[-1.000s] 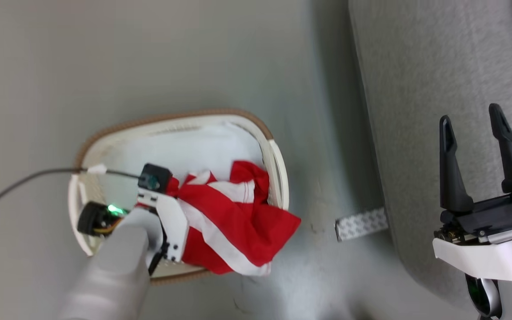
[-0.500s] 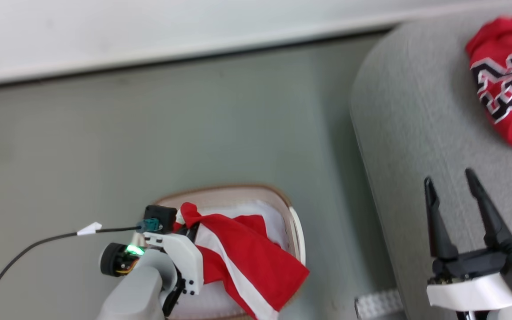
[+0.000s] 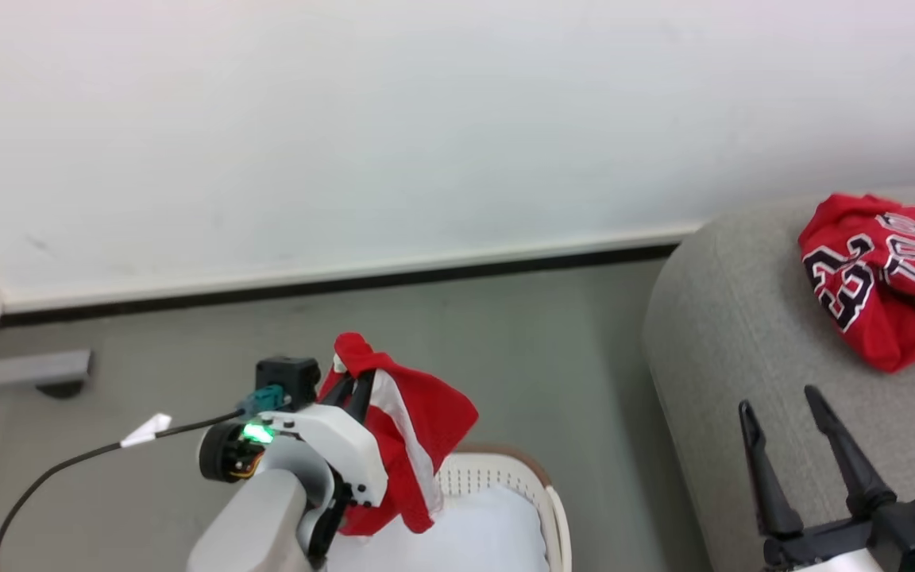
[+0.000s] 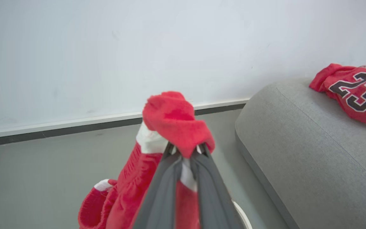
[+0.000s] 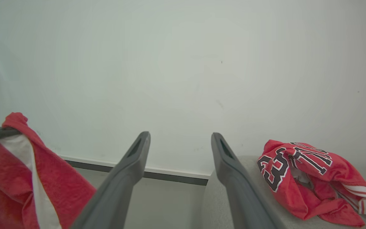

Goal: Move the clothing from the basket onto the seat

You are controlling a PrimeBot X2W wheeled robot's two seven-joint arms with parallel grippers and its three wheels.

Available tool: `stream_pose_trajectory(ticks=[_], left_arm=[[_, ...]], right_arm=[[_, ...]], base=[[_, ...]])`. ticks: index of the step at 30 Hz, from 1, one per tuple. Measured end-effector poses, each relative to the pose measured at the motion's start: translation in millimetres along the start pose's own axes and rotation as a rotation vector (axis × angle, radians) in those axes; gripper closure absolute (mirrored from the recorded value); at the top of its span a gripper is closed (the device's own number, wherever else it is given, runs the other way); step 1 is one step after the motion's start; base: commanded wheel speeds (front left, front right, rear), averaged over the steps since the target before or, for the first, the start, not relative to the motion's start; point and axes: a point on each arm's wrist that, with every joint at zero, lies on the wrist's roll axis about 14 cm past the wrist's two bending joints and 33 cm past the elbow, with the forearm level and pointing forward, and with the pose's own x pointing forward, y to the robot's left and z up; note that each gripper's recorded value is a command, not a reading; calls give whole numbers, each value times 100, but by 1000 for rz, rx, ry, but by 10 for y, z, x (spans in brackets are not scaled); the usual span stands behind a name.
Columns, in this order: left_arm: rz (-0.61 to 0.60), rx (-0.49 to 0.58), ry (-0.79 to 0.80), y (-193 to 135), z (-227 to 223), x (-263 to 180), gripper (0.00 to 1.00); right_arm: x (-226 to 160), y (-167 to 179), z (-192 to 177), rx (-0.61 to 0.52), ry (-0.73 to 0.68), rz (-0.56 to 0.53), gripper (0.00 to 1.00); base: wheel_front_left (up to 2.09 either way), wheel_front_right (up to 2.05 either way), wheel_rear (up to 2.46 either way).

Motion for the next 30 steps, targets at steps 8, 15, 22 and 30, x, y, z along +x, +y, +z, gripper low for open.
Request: stream_pose_trajectory(ticks=[8, 15, 22, 30], left_arm=[[16, 34, -217, -3, 837, -259, 100], [-11, 63, -332, -150, 1343, -541, 100], [-17, 72, -345, -219, 1462, -712, 100], [-32, 64, -344, -294, 1474, -776, 100]], right_arm=[[-182, 183, 170, 13, -46, 42, 0], [-304, 316, 233, 33, -64, 71, 0], [-326, 436, 232, 46, -64, 102, 0], [-215, 781, 343, 32, -94, 238, 0]], base=[[0, 0, 0], [0, 0, 0], [0, 0, 0], [0, 0, 0]])
